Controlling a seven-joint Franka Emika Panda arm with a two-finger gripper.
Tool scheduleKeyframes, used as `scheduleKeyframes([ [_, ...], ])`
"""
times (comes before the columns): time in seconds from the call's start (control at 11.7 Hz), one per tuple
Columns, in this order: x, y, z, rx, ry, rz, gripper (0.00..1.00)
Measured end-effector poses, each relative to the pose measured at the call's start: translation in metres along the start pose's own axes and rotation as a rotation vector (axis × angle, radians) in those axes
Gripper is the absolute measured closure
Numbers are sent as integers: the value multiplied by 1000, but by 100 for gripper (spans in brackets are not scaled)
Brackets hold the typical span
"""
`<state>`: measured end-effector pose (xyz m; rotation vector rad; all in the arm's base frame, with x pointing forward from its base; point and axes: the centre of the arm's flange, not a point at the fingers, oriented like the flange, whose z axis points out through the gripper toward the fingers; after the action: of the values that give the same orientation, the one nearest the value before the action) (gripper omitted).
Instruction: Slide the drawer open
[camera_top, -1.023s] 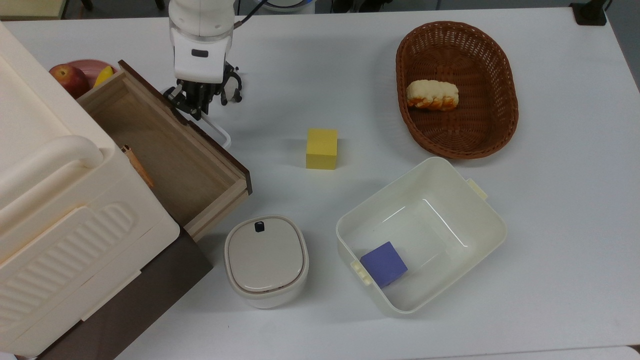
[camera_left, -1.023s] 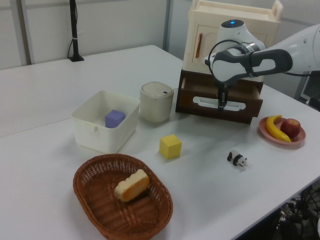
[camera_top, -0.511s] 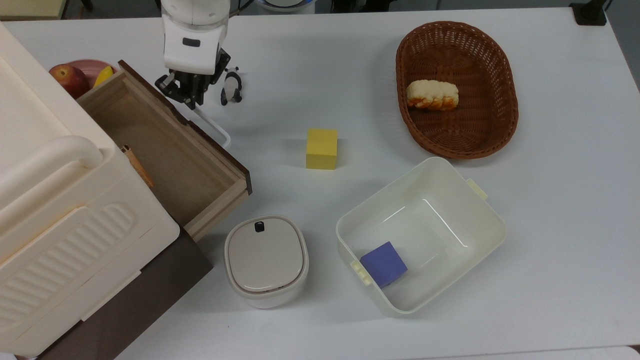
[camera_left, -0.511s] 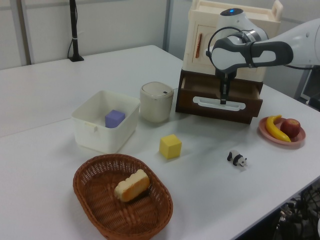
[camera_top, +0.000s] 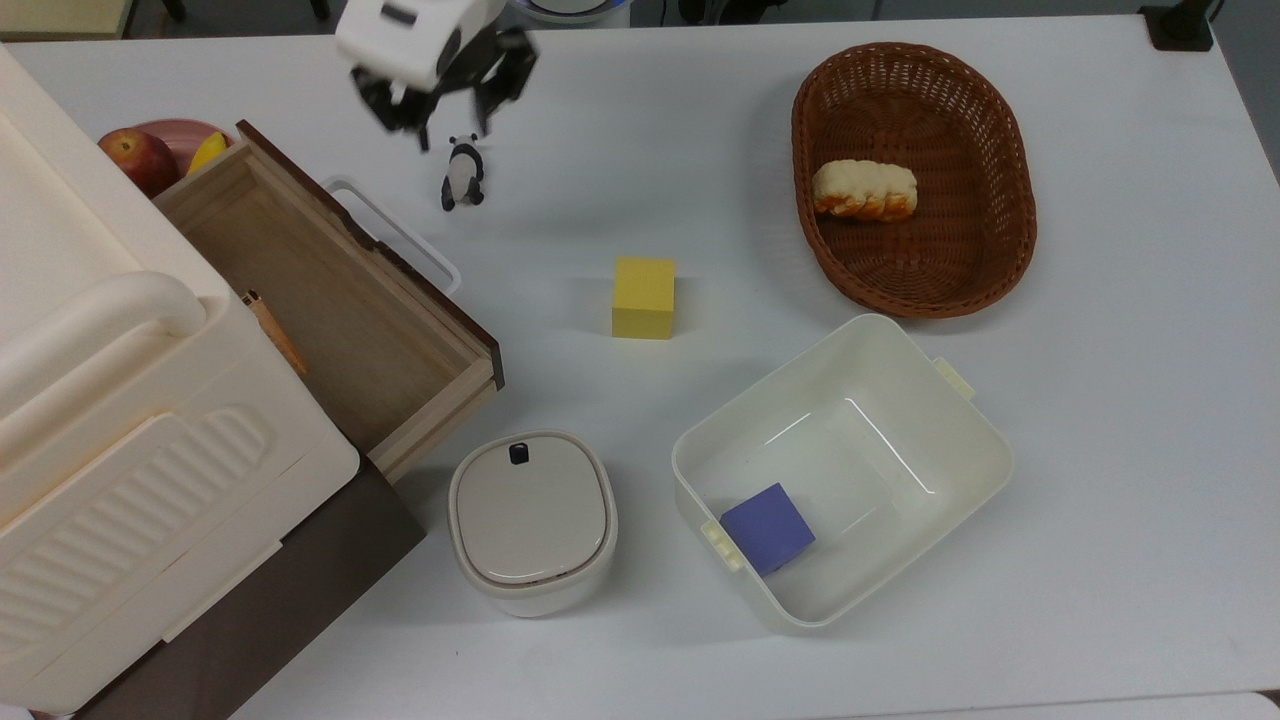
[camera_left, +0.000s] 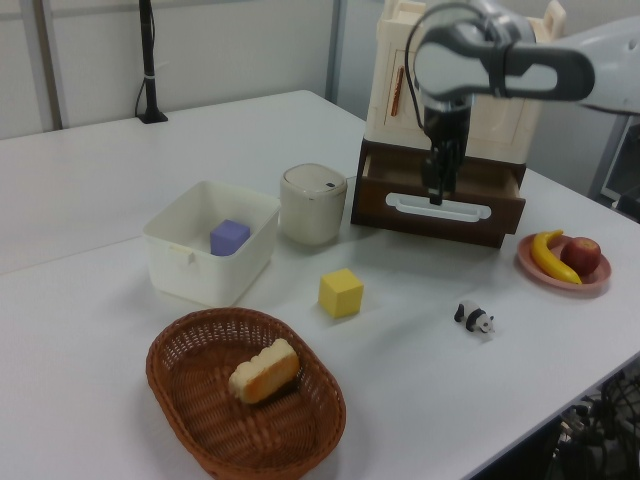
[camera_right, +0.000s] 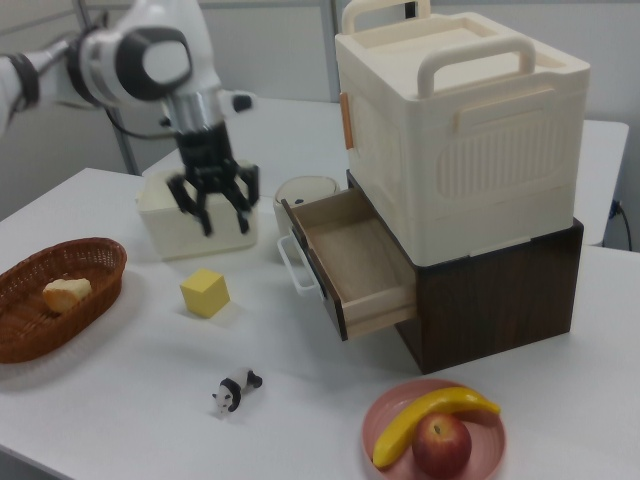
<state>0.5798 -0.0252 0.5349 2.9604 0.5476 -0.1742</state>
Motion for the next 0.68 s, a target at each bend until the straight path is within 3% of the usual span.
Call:
scheduleKeyframes([
  [0.17, 6, -32, -29, 57, 29, 197, 11],
  [0.26, 12, -47, -35, 60, 40, 279, 0],
  [0.43, 23, -64, -43, 56, 87, 346, 0],
  [0.68, 24, -52, -48, 55, 139, 392, 0],
])
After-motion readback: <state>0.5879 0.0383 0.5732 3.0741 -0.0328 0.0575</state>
